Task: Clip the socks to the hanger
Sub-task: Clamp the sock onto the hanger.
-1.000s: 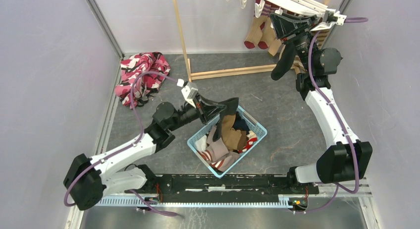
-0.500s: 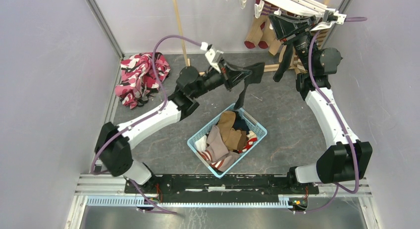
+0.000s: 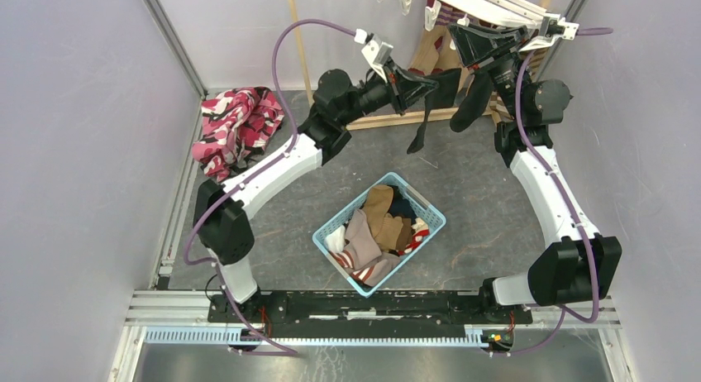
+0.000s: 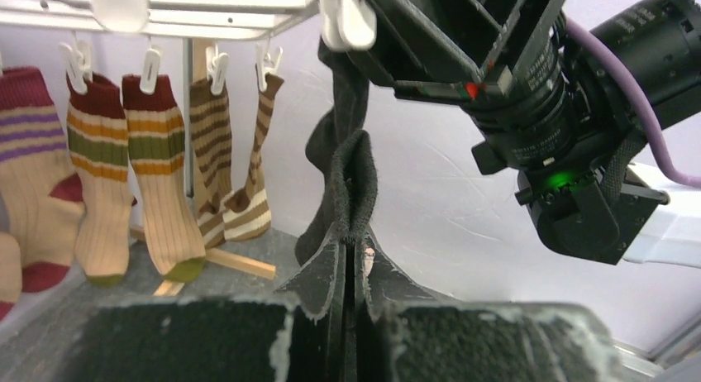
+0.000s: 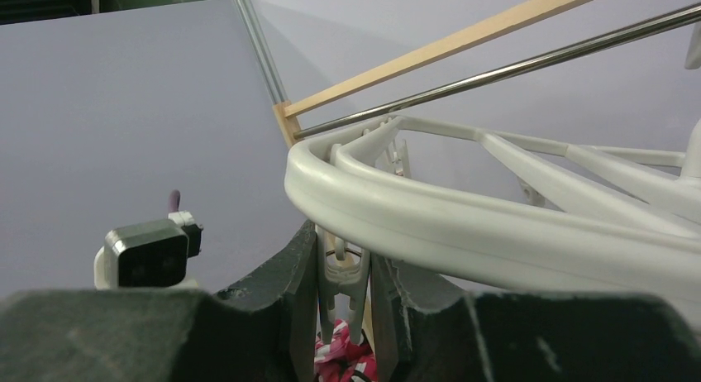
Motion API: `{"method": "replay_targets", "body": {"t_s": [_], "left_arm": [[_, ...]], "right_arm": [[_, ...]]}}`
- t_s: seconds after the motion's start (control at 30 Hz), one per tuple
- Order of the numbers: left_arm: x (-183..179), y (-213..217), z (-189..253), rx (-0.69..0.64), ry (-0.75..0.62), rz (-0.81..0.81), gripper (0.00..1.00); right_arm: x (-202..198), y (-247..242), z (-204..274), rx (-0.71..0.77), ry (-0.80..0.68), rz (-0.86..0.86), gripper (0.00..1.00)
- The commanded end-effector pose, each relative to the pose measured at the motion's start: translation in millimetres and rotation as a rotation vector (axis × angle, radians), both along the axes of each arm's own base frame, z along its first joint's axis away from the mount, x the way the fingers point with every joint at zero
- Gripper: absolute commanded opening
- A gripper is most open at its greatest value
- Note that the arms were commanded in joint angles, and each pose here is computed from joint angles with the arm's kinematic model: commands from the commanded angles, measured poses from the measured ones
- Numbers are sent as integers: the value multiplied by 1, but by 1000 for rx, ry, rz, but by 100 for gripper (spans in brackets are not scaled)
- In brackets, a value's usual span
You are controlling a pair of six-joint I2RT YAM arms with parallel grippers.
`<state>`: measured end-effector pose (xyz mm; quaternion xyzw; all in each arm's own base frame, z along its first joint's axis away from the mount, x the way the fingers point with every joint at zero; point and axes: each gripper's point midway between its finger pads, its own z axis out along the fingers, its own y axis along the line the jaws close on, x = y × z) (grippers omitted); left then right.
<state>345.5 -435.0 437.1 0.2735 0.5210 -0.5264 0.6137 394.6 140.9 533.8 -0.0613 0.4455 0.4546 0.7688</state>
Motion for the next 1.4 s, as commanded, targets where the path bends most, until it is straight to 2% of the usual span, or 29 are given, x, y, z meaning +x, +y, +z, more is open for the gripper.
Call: {"method": "replay_targets", "body": {"t_s": [0.0,0.27,0.63,1.37], "left_arm": [[0,4,27,10,-70,-123,3],[13,-5,36,21,-64,-268,2],[5,-11,46,-31,-46,-397,2],[21,-9,66,-94,-24,-362,2]], "right_arm": [[-18,-1,23,9,-60,27,12],[-19,-2,24,8,-60,35,12],[-20,-3,24,-11,-70,37,12],[-18,-2,19,-18,-63,50,12]]}}
